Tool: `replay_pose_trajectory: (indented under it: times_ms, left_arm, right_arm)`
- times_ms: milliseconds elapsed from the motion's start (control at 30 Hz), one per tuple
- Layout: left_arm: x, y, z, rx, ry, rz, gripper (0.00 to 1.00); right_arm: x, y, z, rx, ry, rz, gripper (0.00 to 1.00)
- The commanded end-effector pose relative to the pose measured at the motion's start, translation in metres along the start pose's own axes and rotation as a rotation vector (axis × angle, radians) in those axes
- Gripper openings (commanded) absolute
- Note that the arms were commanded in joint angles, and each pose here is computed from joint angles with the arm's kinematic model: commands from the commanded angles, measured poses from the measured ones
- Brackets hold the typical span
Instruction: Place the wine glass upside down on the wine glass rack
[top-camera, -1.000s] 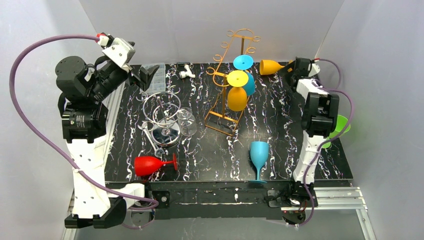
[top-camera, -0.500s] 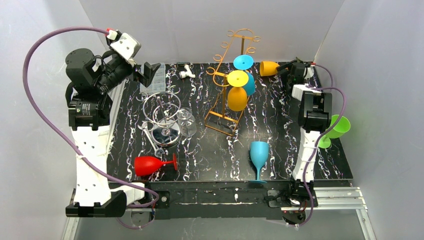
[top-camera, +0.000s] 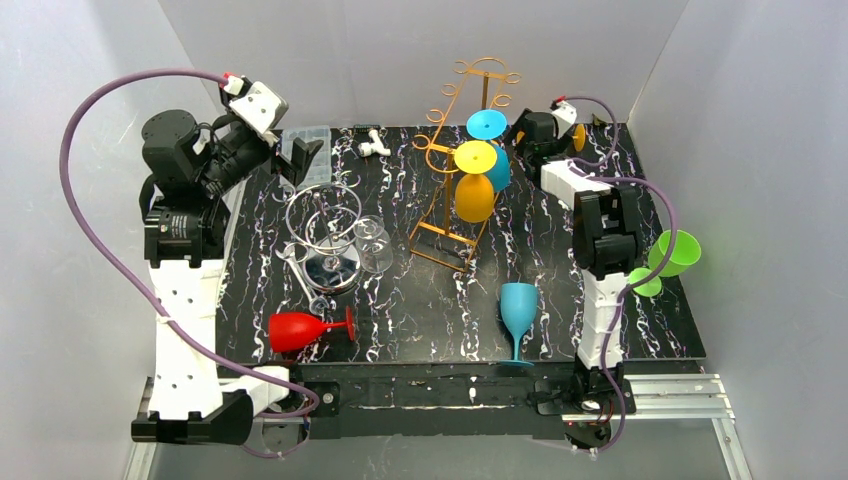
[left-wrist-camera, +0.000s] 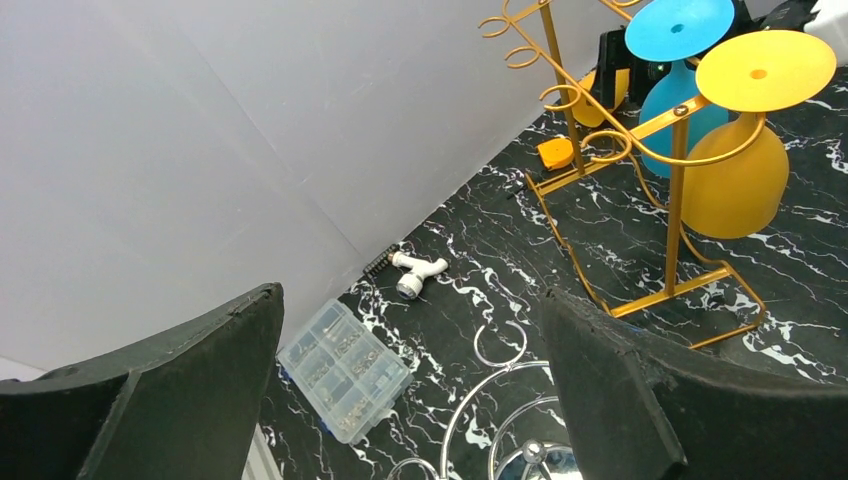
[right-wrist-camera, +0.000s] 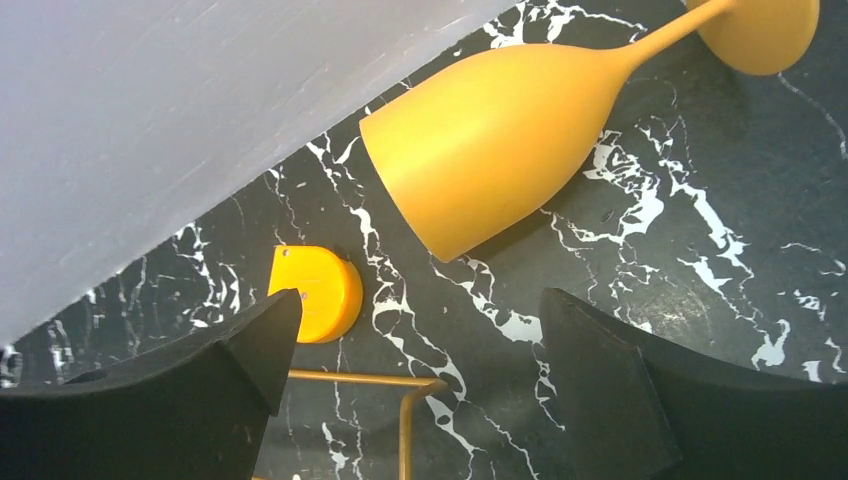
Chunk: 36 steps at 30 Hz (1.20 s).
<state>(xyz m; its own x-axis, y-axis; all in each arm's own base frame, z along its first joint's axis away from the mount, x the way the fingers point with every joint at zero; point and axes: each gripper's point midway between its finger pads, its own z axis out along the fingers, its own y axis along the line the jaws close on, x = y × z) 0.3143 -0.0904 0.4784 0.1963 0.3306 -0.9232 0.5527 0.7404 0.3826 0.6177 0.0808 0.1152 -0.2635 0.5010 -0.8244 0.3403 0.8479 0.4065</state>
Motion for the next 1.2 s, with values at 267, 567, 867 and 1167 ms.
replay_pose_trajectory:
  times_ms: [267, 567, 867, 1167]
  left_arm:
    - [-0.014, -0.001, -0.01, -0.011, -0.039, 0.057, 0.99]
    - [-0.016, 0.0, -0.01, -0.011, -0.037, 0.072, 0.99]
    - [-0.009, -0.002, -0.011, -0.009, -0.028, 0.085, 0.99]
    - [-0.008, -0.001, -0.01, -0.006, -0.026, 0.106, 0.99]
  right_arm:
    - [-0.04, -0.012, 0.023, 0.163, -0.137, -0.234, 0.92]
    - [-0.033, 0.021, 0.022, 0.071, -0.171, -0.32, 0.93]
    - [-0.025, 0.007, 0.045, 0.147, -0.154, -0.356, 0.88]
    - [-0.041, -0.023, 0.039, 0.235, -0.177, -0.389, 0.74]
